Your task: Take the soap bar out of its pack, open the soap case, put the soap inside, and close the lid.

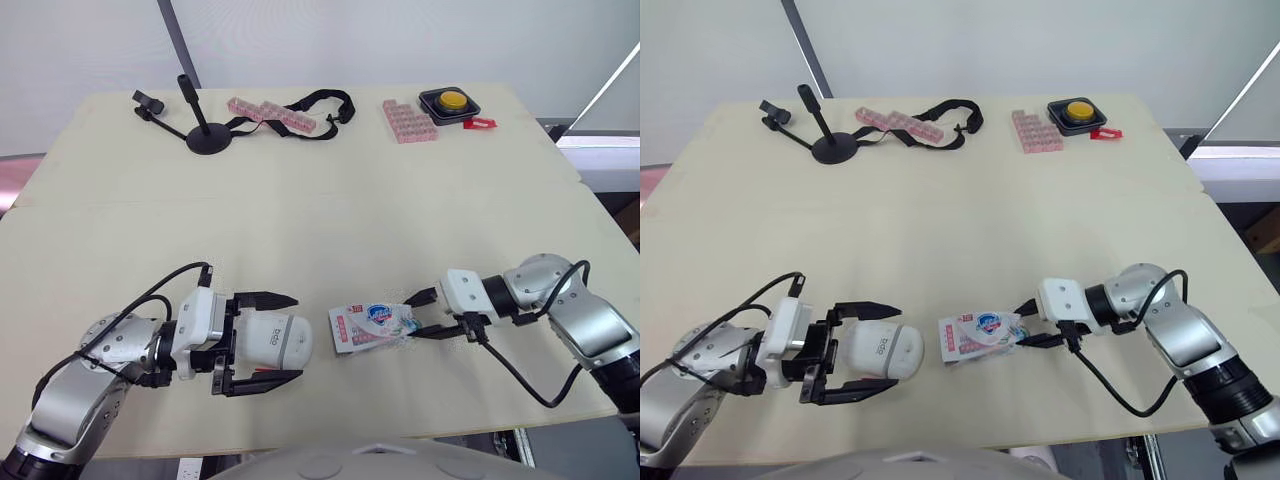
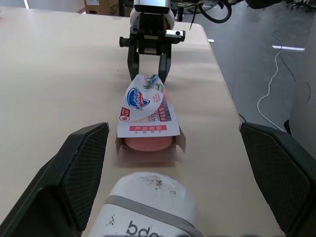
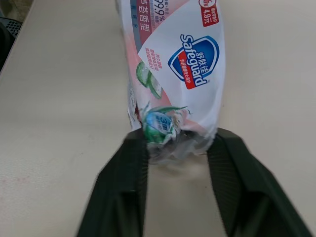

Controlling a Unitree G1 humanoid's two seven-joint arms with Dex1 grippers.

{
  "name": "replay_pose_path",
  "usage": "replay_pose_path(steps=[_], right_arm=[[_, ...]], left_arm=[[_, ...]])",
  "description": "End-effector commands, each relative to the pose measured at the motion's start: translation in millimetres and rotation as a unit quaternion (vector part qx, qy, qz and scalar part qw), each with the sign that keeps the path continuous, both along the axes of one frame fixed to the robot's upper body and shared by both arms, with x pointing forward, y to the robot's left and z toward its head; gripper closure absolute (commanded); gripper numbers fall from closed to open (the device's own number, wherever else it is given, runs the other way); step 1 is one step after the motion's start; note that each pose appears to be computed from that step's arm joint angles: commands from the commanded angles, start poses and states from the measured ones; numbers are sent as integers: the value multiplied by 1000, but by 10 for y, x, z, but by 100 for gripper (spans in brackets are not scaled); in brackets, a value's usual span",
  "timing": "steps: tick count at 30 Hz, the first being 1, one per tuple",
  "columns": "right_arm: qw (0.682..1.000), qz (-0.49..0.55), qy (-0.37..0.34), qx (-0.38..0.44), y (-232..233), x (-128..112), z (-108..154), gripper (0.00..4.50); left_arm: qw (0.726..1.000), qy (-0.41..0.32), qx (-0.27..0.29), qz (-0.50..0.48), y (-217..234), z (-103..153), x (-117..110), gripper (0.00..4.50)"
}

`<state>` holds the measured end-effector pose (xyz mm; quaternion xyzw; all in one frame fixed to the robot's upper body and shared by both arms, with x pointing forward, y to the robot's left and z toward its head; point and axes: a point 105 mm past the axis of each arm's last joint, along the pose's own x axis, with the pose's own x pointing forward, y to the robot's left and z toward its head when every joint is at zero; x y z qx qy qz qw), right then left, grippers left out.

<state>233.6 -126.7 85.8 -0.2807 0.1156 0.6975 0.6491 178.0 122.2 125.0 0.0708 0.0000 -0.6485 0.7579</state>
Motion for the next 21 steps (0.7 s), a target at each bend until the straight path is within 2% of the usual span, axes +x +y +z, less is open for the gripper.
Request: replay_pose_path(steps=[1,9,21], right_arm=[[1000,3,-11,8,13,17,72,289],[1000,5,-19,16,24,36,167,289],[997,-31,-73,1,-171,279,608,289]], left_arm=[[1000,-13,-3,-10,-33,65,-37,0],[1000,-12,3,-11,-16,49,-43,0],[1000,-11,15,5,95,38,74,0]])
